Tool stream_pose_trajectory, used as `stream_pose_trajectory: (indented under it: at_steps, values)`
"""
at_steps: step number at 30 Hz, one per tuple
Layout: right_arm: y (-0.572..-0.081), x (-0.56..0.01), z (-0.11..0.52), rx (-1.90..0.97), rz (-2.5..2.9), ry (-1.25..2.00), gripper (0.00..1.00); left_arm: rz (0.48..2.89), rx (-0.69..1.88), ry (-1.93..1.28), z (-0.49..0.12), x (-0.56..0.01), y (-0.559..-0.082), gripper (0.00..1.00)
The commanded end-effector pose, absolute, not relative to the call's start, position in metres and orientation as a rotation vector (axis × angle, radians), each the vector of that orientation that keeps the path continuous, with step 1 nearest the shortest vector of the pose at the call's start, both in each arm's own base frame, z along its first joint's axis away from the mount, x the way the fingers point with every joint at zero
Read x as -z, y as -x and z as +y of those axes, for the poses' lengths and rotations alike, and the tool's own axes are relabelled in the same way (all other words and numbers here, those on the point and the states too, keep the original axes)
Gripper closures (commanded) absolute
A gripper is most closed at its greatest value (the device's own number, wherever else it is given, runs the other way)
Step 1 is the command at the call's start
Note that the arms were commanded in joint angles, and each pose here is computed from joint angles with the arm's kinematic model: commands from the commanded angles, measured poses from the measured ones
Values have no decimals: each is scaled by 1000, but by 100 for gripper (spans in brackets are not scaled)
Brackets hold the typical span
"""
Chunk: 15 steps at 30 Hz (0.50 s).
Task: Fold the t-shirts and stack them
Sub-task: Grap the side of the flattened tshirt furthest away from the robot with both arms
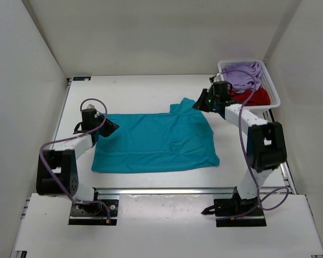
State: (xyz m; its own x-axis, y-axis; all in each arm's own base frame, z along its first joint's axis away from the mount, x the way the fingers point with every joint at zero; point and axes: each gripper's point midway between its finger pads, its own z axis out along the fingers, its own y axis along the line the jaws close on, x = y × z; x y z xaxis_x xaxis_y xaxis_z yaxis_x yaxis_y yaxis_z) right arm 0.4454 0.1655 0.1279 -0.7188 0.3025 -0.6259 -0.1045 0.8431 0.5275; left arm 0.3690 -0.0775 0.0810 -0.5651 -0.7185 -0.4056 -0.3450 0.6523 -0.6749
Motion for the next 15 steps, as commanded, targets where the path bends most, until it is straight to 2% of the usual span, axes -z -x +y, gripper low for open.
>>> stream_pose_trajectory:
  at_steps: [1, 2, 3, 5, 7, 8, 9, 13, 15]
  values:
    - [-497, -124, 135, -613, 2246, -166, 96, 2144, 764, 804, -78, -99, -390, 81]
    - [-511, -134, 131, -603, 2231, -169, 90, 2150, 702, 778, -75, -98, -389, 81]
    - [-512, -109, 128, -615, 2299, -179, 84, 2151, 681, 773, -74, -97, -388, 81]
    - [-533, -109, 126, -630, 2303, -175, 74, 2136, 678, 772, -74, -96, -386, 80]
    - [-539, -73, 130, -626, 2392, -178, 70, 2142, 687, 782, -71, -93, -386, 79]
    - [-549, -84, 133, -615, 2367, -164, 66, 2141, 683, 771, -72, -94, -387, 79]
    - [-546, -63, 133, -603, 2425, -184, 64, 2152, 672, 772, -70, -91, -387, 79]
    - [-553, -54, 154, -699, 2430, -165, 55, 2168, 661, 758, -74, -85, -384, 79]
    - [-558, -52, 160, -724, 2423, -167, 54, 2176, 654, 753, -76, -82, -384, 79]
